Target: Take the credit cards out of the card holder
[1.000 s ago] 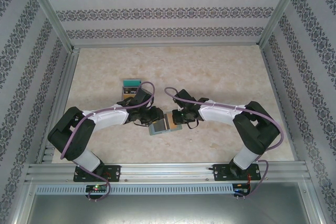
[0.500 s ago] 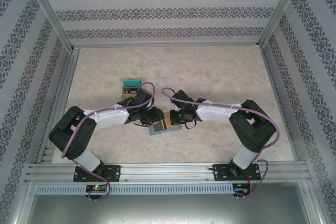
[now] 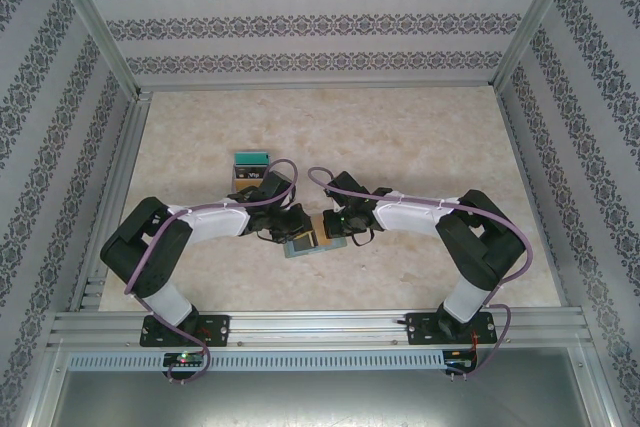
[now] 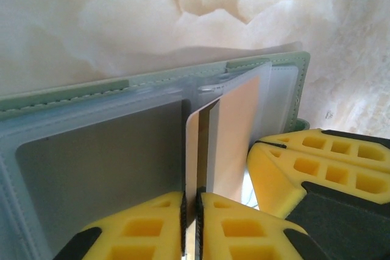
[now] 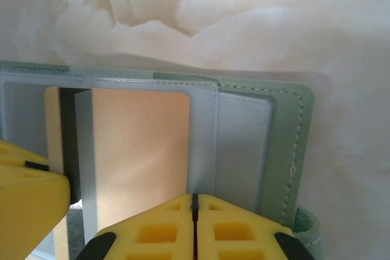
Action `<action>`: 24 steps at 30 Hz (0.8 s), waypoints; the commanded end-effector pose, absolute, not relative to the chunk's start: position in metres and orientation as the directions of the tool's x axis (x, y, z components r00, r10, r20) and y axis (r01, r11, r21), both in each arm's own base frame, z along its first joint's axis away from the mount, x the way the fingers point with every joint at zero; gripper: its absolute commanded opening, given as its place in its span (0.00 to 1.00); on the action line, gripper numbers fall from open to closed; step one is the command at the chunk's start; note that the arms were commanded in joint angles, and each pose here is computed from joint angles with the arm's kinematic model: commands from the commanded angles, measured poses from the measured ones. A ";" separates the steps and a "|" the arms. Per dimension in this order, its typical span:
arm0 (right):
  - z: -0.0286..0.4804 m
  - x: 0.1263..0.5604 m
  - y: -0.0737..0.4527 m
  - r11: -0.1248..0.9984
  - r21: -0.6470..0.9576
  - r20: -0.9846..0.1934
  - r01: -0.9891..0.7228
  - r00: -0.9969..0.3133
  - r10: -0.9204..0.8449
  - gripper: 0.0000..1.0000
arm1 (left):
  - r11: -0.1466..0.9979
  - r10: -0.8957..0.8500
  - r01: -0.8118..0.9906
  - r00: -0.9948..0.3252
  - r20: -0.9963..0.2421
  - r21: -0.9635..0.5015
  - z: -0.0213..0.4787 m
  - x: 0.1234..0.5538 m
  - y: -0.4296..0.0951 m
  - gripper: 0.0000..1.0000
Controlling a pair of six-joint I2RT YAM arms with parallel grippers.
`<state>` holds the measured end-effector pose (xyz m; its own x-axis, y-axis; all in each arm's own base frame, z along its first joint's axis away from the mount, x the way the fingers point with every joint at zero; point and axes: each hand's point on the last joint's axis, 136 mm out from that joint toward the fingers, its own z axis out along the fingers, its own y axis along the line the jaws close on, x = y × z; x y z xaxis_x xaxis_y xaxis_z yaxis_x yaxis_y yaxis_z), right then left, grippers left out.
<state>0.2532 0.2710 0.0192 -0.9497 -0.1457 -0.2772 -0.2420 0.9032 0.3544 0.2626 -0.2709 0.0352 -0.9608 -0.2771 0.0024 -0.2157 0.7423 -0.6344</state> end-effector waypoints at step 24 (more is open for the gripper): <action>0.005 0.243 0.261 0.926 0.314 -0.221 -0.209 -0.965 -0.143 0.10 | 0.770 -0.319 -0.246 -0.947 -0.022 -0.589 0.031 0.241 -0.230 0.07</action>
<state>0.2532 0.2708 0.0192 -0.9513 -0.1397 -0.2749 -0.2356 0.9045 0.3554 0.2498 -0.2477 0.0391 -0.9506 -0.3099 -0.0210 -0.2249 0.7334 -0.6415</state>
